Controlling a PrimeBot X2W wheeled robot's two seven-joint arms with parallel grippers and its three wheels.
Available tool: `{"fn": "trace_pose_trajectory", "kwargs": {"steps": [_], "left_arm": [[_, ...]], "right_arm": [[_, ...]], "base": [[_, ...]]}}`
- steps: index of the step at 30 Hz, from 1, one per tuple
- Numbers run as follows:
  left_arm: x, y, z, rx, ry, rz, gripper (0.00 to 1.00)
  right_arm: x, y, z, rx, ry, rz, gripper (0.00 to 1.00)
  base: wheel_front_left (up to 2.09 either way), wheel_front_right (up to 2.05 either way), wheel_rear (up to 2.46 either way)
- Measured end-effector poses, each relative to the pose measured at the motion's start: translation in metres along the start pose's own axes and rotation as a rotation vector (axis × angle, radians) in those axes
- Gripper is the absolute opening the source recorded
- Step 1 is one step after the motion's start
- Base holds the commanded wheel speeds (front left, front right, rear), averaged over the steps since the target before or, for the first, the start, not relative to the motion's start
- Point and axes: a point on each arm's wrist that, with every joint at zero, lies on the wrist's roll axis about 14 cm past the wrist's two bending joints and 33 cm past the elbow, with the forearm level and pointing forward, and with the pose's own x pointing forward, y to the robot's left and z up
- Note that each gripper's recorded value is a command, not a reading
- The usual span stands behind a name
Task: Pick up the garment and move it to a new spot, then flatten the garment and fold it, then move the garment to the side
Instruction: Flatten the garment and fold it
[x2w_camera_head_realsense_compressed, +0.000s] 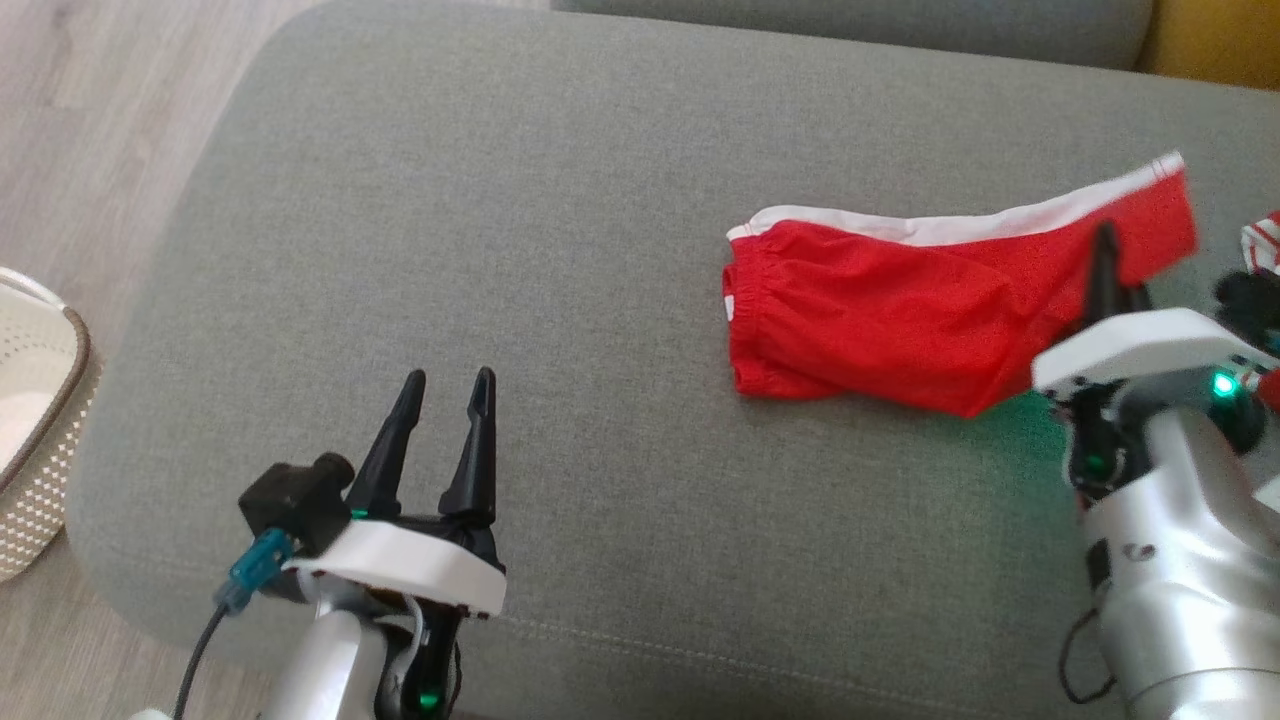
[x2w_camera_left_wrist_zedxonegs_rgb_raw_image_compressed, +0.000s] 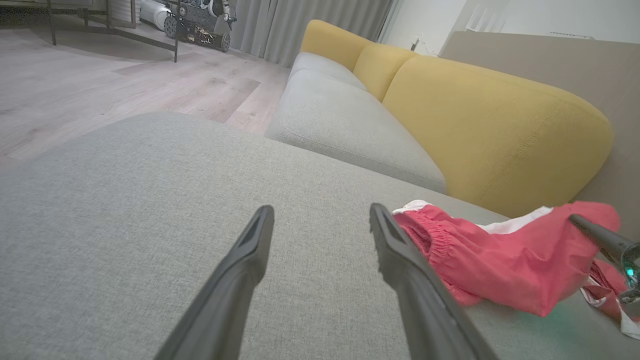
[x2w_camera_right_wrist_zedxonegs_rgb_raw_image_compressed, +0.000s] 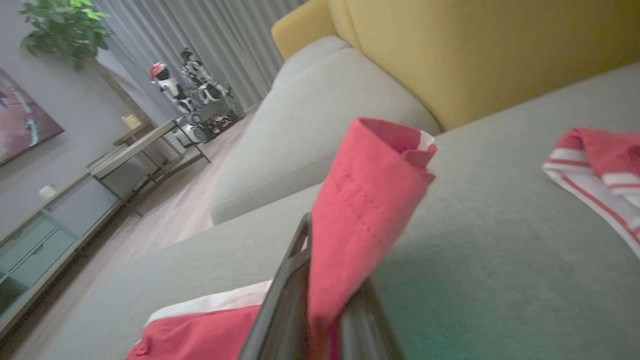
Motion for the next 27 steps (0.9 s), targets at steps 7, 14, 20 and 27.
{"fn": "trace_pose_trajectory", "kwargs": {"steps": [7,14,20,27], "left_arm": [[-0.006,0.001,0.004,-0.001,-0.014,0.005,1.0],[-0.009,0.006,0.005,0.001,-0.015,0.021,1.0],[-0.011,0.011,0.004,0.003,-0.011,0.039,1.0],[-0.013,0.016,0.005,-0.004,-0.015,0.057,1.0]], "right_arm": [[-0.007,0.073,0.002,-0.081,-0.019,0.215,0.0],[-0.023,0.107,-0.041,-0.144,0.096,0.341,0.0],[-0.027,0.127,-0.056,-0.164,0.131,0.409,0.0],[-0.035,0.141,-0.079,-0.186,0.202,0.459,0.0]], "base": [[0.0,0.0,0.0],[0.0,0.0,0.0],[0.0,0.0,0.0],[0.0,0.0,0.0]]}}
